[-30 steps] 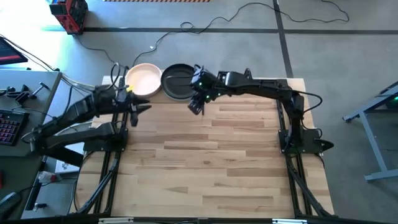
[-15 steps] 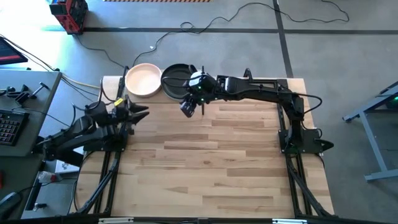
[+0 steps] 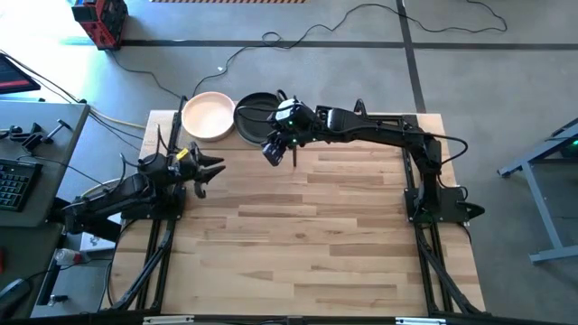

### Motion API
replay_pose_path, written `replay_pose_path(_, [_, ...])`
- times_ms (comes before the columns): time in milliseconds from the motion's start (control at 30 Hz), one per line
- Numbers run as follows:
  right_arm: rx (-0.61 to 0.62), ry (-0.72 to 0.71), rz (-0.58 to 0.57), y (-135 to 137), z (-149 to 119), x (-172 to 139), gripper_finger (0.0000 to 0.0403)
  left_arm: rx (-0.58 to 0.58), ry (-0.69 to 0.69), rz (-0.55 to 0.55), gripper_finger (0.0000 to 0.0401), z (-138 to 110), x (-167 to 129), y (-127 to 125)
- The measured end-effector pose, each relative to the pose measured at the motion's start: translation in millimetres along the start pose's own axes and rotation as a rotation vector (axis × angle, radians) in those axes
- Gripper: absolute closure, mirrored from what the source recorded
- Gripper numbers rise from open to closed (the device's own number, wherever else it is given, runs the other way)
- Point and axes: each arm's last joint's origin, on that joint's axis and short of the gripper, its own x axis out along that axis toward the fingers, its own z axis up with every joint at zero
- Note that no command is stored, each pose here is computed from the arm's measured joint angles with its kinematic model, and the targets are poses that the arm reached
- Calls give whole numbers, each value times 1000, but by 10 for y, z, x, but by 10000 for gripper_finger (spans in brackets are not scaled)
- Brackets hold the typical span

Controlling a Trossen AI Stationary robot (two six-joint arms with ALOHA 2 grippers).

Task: Place and stack plates onto a shelf
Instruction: Return to Home Position

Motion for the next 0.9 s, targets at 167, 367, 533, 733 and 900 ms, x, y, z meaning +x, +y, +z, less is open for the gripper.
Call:
replay_pose_path(167, [-7, 9, 1, 3, -9, 0, 261, -2, 32, 34, 293, -136, 30, 23])
replay_pose_path(367, [-8, 16, -6, -3, -16, 0, 261, 15, 26, 83, 293, -171, 50, 42])
replay_pose_path(533, [-47, 6, -4, 4, 14, -136, 261, -4, 51, 95, 293, -192, 66, 48])
replay_pose_path(733, [-159, -34, -47, 4, 92, -773, 261, -83, 91, 103, 293, -228, 91, 54])
replay_pose_path(900, [-242, -49, -93, -34, 69, -1419, 261, -85, 101, 104, 293, -236, 95, 55])
